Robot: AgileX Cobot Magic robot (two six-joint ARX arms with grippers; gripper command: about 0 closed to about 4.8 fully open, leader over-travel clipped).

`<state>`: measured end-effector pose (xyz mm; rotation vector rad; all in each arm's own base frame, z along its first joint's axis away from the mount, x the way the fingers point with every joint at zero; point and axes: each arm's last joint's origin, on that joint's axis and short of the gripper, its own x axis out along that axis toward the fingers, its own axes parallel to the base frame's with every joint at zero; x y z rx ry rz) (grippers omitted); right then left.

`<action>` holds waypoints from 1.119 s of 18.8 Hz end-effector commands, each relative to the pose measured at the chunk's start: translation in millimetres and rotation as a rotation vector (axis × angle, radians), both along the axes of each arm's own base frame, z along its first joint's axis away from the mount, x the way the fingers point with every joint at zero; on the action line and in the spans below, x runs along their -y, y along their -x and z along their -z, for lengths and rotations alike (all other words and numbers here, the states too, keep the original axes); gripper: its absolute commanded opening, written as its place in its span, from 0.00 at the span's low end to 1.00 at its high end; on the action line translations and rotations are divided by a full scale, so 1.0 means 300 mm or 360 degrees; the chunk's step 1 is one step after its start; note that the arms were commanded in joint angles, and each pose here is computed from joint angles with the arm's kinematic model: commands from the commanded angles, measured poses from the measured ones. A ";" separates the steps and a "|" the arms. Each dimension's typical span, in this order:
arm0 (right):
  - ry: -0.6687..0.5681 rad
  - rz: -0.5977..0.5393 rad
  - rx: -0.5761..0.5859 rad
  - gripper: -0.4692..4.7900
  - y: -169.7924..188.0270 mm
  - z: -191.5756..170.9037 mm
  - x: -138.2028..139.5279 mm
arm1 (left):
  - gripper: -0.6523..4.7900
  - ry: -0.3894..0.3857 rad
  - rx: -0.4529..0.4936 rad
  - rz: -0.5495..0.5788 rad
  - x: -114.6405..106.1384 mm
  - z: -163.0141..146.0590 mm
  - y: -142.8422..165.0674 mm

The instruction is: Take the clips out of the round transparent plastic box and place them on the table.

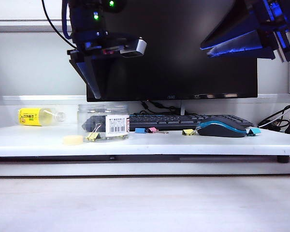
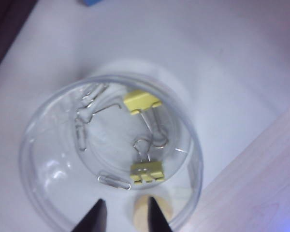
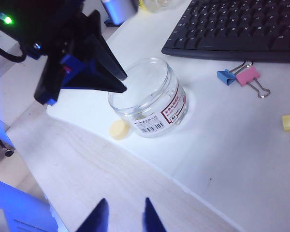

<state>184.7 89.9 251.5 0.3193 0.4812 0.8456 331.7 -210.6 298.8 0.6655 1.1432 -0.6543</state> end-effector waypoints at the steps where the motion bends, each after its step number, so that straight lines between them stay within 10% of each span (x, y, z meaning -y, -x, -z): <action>1: -0.0005 -0.0008 0.0043 0.28 -0.002 -0.010 -0.001 | 0.34 -0.0021 -0.0014 0.0050 0.005 0.017 -0.008; 21: 0.0002 0.0008 0.0050 0.28 -0.003 -0.010 0.000 | 0.34 0.0031 -0.0220 -0.0306 0.018 0.104 -0.035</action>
